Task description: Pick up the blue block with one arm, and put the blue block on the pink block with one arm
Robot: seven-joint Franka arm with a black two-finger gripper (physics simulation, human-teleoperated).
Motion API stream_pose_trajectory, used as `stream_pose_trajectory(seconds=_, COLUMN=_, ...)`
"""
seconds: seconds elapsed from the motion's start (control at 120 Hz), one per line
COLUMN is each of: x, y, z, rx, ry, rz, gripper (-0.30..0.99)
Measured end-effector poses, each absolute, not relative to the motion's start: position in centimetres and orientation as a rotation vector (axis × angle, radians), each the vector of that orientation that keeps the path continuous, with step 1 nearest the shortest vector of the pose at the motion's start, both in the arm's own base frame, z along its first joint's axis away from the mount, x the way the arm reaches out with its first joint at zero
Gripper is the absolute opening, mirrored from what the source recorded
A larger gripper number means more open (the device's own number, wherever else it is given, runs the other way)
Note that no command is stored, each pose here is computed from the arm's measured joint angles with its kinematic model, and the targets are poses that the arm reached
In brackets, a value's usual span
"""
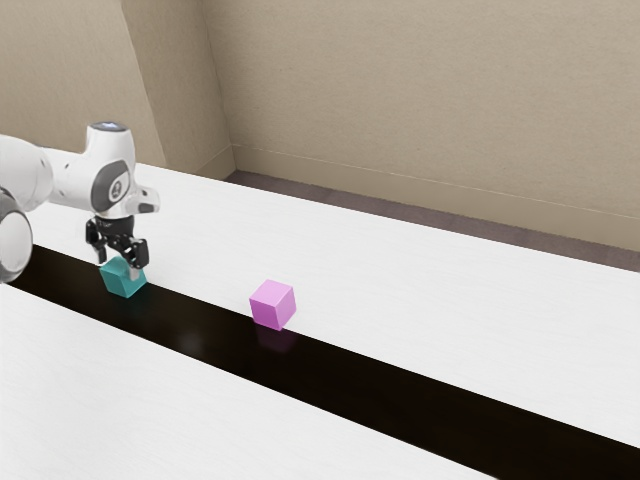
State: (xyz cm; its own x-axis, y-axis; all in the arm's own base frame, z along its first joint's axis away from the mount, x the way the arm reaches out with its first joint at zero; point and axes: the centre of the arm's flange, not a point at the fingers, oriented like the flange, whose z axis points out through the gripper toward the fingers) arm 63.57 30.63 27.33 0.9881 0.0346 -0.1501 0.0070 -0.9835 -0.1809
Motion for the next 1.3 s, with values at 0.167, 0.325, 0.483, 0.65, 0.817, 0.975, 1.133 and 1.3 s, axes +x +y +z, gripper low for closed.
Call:
stream_pose_trajectory(seconds=0.167, x=63.3, y=31.5, z=25.6, rx=-2.980, ry=-0.057, rz=0.235, gripper=0.53)
stream_pose_trajectory(seconds=0.325, x=64.0, y=31.4, z=25.5, rx=-2.989, ry=-0.051, rz=0.206, gripper=0.42)
stream_pose_trajectory(seconds=0.483, x=65.5, y=28.0, z=27.4, rx=-2.983, ry=0.023, rz=0.165, gripper=0.37)
stream_pose_trajectory(seconds=0.65, x=66.5, y=22.5, z=34.9, rx=-2.990, ry=0.084, rz=0.035, gripper=0.35)
stream_pose_trajectory(seconds=0.817, x=67.1, y=16.0, z=37.6, rx=-3.048, ry=0.122, rz=-0.006, gripper=0.34)
stream_pose_trajectory(seconds=0.975, x=66.0, y=8.9, z=39.2, rx=-3.100, ry=0.167, rz=0.001, gripper=0.34)
stream_pose_trajectory(seconds=1.133, x=66.3, y=3.5, z=38.8, rx=-3.117, ry=0.212, rz=0.019, gripper=0.33)
stream_pose_trajectory(seconds=1.3, x=67.5, y=1.7, z=36.5, rx=-3.122, ry=0.197, rz=0.059, gripper=0.34)
